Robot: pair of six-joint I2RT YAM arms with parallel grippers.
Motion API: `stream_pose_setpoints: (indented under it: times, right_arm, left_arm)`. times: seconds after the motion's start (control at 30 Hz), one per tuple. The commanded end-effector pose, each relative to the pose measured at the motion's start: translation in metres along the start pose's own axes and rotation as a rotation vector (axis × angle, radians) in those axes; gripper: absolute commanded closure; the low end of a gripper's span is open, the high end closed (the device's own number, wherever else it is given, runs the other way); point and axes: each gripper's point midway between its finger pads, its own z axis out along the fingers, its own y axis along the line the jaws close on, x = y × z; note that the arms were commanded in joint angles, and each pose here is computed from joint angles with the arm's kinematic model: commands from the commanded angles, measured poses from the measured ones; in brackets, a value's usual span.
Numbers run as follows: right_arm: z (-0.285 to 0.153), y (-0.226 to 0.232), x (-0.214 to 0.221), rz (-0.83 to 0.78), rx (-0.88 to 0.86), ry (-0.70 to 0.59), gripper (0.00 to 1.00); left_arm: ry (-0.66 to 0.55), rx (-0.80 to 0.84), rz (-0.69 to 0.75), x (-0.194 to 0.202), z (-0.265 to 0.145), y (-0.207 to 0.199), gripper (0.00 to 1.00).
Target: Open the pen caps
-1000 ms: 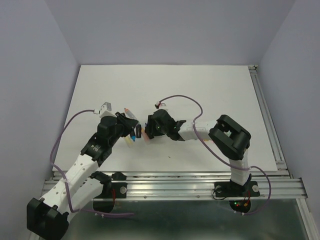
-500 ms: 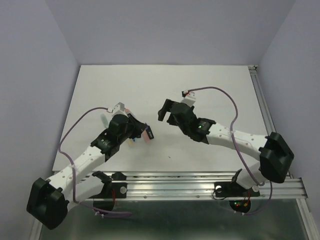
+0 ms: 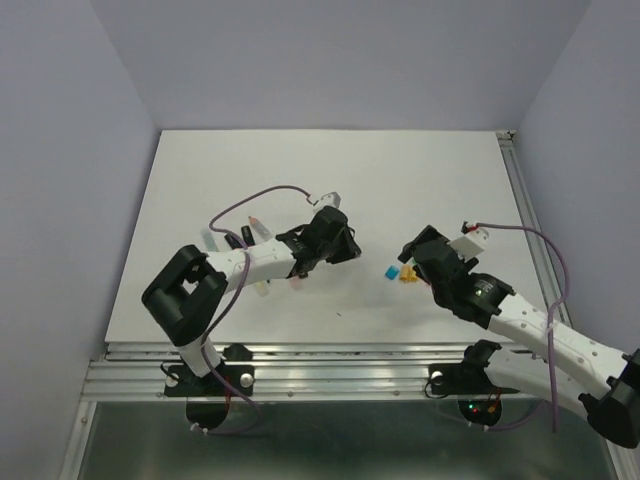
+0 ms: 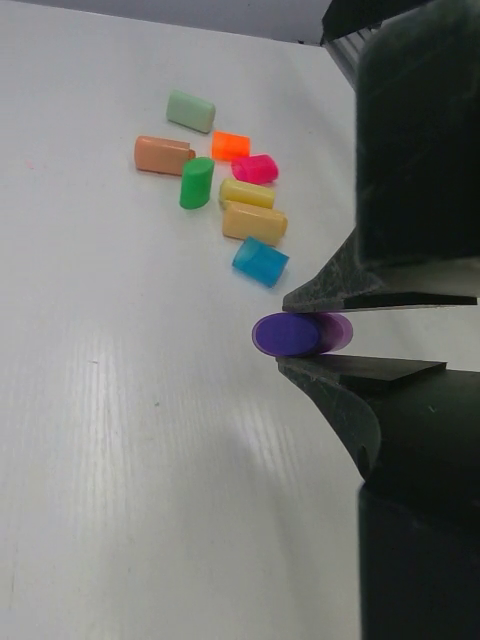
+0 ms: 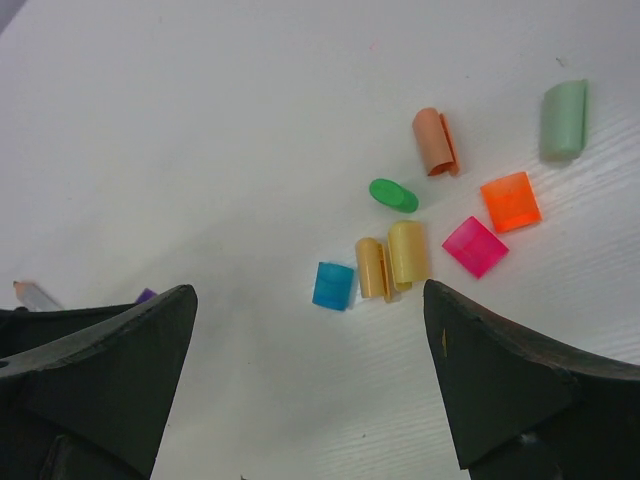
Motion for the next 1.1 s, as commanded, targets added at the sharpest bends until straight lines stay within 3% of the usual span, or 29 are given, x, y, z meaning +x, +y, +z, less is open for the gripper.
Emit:
stream_pose_setpoints:
  times: [0.0, 0.03, 0.2, 0.53, 0.73, 0.97, 1.07]
  right_arm:
    - [-0.008, -0.031, -0.014, 0.050, 0.070, -0.077, 0.00]
    - [-0.010, -0.033, -0.015, 0.054, 0.070, -0.082, 0.00]
    - [-0.021, -0.039, -0.026, 0.076, 0.074, -0.095, 0.00]
    - [-0.023, -0.041, -0.024, 0.095, 0.055, -0.087, 0.00]
    - [-0.023, -0.042, -0.022, 0.090, 0.061, -0.079, 0.00]
    - [-0.026, -0.040, -0.023, 0.111, 0.038, -0.068, 0.00]
    - [-0.028, -0.040, -0.023, 0.105, 0.028, -0.069, 0.00]
  left_arm:
    - [-0.036, 0.048, 0.076, -0.014, 0.024, -0.034, 1.00]
    - [-0.050, 0.082, 0.083, -0.024, 0.028, -0.054, 1.00]
    - [0.025, 0.089, 0.140, -0.006, 0.072, -0.070, 1.00]
    - [0.112, 0.125, 0.192, 0.026, 0.096, -0.100, 1.00]
    - [0.125, 0.118, 0.194, 0.035, 0.093, -0.099, 0.78]
    - [0.142, 0.131, 0.193, 0.043, 0.087, -0.104, 0.68]
    - [0.117, 0.111, 0.186, 0.035, 0.082, -0.103, 0.53]
